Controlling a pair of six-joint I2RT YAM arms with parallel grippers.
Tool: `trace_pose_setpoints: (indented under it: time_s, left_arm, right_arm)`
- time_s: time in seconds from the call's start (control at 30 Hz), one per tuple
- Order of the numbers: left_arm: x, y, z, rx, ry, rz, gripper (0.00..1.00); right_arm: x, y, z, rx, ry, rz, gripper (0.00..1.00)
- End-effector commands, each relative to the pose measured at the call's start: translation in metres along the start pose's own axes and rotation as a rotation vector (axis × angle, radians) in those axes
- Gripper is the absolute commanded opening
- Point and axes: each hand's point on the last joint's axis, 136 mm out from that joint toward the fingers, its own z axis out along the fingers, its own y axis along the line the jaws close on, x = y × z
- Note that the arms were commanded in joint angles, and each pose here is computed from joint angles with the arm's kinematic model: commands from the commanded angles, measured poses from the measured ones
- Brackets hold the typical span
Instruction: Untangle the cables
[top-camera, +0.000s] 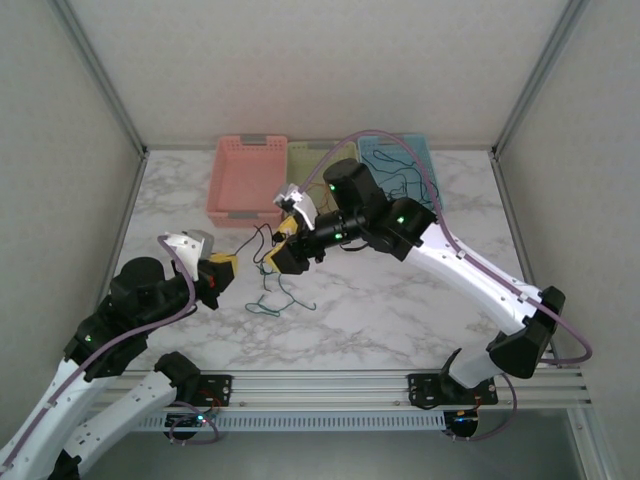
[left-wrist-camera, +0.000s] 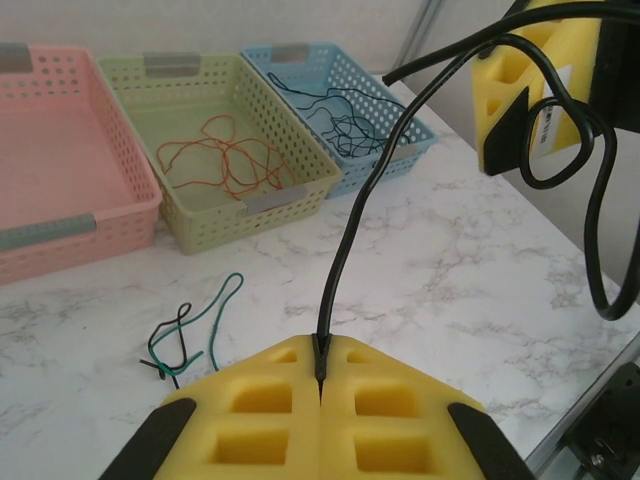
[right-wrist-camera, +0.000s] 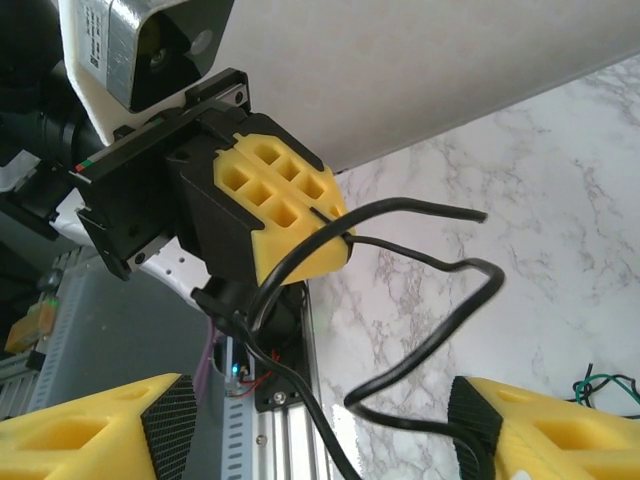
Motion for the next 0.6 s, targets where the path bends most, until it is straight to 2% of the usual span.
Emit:
trace_pose_setpoints:
  time_s: [0.0,0.07,0.33,0.4,0.47,0.57]
  left_arm:
    - [-0.013,-0.008,-0.003,0.04,-0.039,0.015,0.0]
    - [-0.011,-0.009,-0.003,0.048,-0.035,0.012,0.0]
    - [-0.006,-0.006,-0.003,0.031,-0.029,0.007,0.0]
    - [-0.005,-0.004,-0.002,0.027,-0.023,0.004,0.03]
    - [-0.004,0.0,-0.002,0.003,-0.024,-0.001,0.33]
    - [-0.003,0.005,-0.005,-0.027,-0.028,-0.003,0.62]
  right_arm:
    - [-0.008,0.003,0.002,-0.004,-0.007,-0.023,0.64]
    - [-0.011,0.004,0.002,-0.004,-0.015,-0.027,0.58]
    - [-0.02,0.002,-0.004,0.029,-0.038,-0.028,0.03]
    - [-0.02,-0.003,-0.005,0.064,-0.035,-0.019,0.0]
    - [-0.018,-0.012,-0.007,0.117,-0.035,-0.015,0.0]
    - [-0.016,-0.033,-0.013,0.232,-0.041,-0.006,0.0]
